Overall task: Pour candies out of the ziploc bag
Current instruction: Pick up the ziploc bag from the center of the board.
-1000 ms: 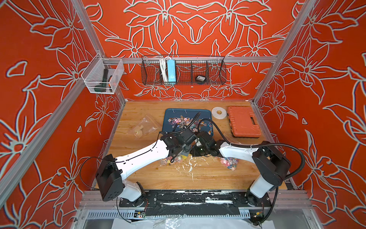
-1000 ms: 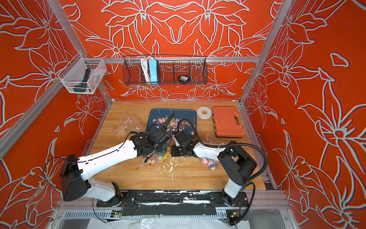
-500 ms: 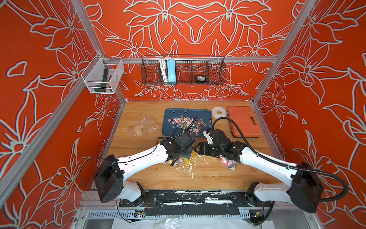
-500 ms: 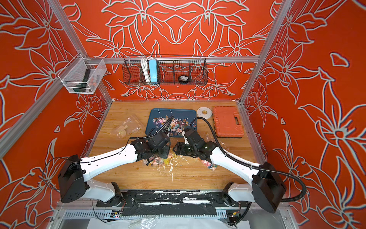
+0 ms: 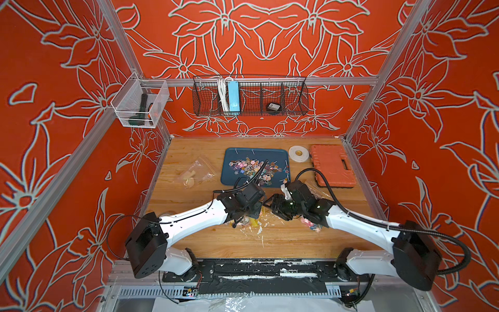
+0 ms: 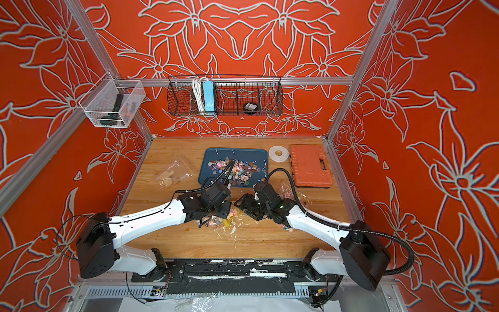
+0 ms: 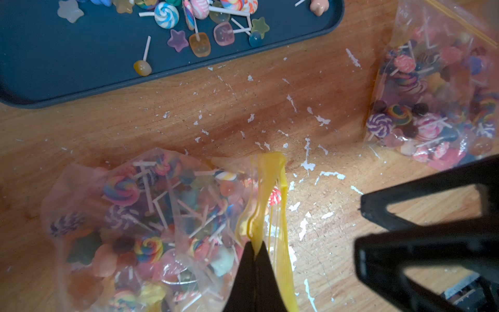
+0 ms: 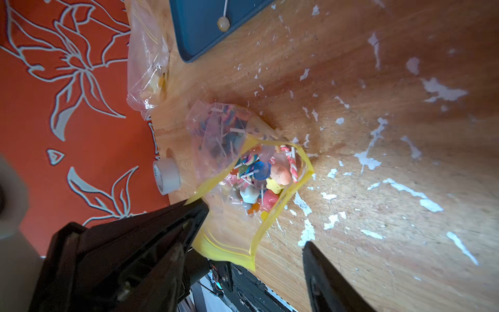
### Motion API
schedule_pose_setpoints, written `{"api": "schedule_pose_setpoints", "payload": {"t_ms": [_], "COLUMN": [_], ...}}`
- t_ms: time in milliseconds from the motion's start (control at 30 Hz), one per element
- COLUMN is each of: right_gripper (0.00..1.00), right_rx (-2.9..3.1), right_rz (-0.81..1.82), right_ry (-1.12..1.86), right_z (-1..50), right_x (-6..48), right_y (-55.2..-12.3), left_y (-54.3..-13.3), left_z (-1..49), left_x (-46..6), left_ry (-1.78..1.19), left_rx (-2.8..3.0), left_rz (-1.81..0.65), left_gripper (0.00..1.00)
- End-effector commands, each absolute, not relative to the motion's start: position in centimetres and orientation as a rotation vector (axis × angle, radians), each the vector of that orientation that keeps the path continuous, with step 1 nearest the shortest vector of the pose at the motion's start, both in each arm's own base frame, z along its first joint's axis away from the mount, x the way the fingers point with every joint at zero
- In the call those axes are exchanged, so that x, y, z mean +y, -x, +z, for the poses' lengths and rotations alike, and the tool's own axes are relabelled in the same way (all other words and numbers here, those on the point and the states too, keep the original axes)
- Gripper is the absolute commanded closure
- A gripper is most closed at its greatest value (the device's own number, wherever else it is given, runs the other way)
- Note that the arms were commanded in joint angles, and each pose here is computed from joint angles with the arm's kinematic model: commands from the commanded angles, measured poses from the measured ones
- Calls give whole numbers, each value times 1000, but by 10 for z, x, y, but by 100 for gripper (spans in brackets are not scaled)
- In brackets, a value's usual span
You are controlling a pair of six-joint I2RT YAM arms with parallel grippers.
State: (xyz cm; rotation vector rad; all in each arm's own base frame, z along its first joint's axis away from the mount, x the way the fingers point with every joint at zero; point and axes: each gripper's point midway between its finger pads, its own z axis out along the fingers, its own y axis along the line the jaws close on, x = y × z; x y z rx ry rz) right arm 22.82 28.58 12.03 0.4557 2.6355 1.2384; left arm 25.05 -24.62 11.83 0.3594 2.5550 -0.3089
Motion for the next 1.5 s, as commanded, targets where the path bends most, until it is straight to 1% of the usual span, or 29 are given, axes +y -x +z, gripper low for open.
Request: {"api": "schedule_pose_setpoints", "payload": {"t_ms": [0, 33, 300, 367, 500, 533, 767, 933, 967, 1067, 1133, 1200, 1233, 1333, 1467], "right_gripper": [28, 28, 25, 25, 24, 24, 25, 30, 33, 44, 51, 62, 66, 74, 84], "right_rx": [2626, 2634, 2645, 2654, 2666, 2668, 2687, 2716, 2723, 2732, 2735, 2736, 2735, 2740, 2742], "right_rz": [1353, 1365, 1391, 1388, 1391, 1391, 1367, 1348, 1343, 1331, 1314, 1288, 1277, 1227, 1155], "right_ry": [-513, -521, -496, -487, -483, -476, -456, -432, -431, -422, -407, -396, -395, -392, -387], "right_z": [129, 127, 126, 125, 120, 120, 115, 104, 101, 97, 95, 95, 95, 91, 87], "right_x": [303, 306, 324, 326, 330, 331, 333, 338, 338, 340, 340, 339, 338, 334, 328], "right_y": [-236, -237, -244, -244, -243, -241, -233, -224, -222, -219, -219, -219, -220, -221, -224], "left_y": [-250, -250, -249, -247, -244, -244, -245, -252, -254, -258, -260, -262, -262, -265, -267], "left_z": [127, 129, 140, 140, 146, 149, 170, 172, 170, 155, 144, 128, 121, 104, 95], "left_x": [-247, -249, -248, -248, -245, -244, -224, -195, -188, -168, -156, -144, -140, -129, -125], "left_ry": [-351, -350, -352, -356, -346, -344, -282, -165, -134, -44, 18, 82, 108, 175, 236], "left_rx": [2532, 2526, 2496, 2497, 2484, 2481, 2450, 2475, 2482, 2518, 2538, 2560, 2570, 2583, 2573], "left_rz": [-356, -368, -395, -406, -422, -422, -352, -262, -255, -246, -260, -282, -295, -357, -415], "left_gripper": [96, 93, 88, 84, 71, 70, 67, 66, 66, 65, 63, 60, 58, 55, 55]}}
